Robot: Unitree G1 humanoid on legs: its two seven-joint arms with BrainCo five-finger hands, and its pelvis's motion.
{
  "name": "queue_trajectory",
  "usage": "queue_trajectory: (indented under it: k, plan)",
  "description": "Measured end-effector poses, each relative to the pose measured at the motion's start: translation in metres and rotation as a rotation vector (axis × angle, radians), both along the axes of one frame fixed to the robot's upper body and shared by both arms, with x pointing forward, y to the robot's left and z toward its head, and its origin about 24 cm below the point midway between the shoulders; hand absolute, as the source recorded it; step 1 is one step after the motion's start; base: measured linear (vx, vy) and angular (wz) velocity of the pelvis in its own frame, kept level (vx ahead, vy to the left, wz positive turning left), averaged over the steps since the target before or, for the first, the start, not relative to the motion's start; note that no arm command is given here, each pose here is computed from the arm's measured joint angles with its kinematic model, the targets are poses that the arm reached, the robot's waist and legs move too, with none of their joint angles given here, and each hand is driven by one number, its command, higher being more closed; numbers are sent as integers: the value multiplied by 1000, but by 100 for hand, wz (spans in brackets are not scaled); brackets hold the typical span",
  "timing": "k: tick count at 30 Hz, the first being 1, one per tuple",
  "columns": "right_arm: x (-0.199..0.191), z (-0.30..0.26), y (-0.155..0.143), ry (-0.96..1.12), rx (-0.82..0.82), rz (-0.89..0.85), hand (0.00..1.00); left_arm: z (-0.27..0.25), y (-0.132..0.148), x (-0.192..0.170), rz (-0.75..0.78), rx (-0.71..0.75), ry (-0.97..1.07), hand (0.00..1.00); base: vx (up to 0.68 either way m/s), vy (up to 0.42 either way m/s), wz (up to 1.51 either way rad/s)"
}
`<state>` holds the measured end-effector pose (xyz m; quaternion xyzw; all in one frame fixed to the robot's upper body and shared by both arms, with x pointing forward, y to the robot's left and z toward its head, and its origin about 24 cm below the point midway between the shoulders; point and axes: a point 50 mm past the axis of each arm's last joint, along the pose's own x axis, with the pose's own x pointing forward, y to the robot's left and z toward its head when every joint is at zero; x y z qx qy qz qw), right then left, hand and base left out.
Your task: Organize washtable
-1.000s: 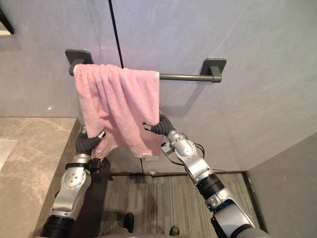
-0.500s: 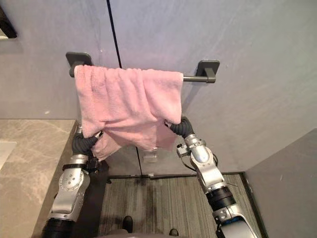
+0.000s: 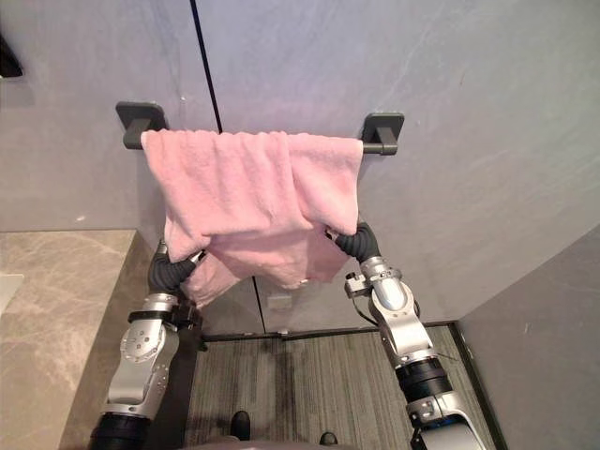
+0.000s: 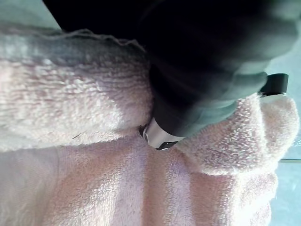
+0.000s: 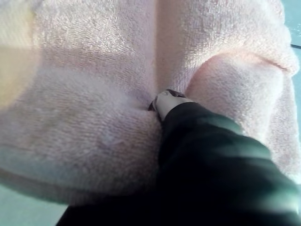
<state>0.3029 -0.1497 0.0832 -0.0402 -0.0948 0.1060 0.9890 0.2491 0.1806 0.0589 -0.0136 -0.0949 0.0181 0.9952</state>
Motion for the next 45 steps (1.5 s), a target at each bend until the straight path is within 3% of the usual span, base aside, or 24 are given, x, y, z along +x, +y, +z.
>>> queue_trajectory:
  k: [25,26,38,45]
  plan:
    - [2,-30,2,124,-1,-44,100,-33,-3,5,-7,-54,147,100,0,0,1]
    - [2,-31,2,127,-4,-42,0,-33,-3,5,-7,-53,148,0,2,-4,4]
    - [-1,-44,-8,172,-12,-141,0,-40,10,-2,86,-22,180,0,1,-4,1]
    - [-32,-85,-15,336,5,-208,0,-64,14,-26,152,-66,287,0,2,-5,1]
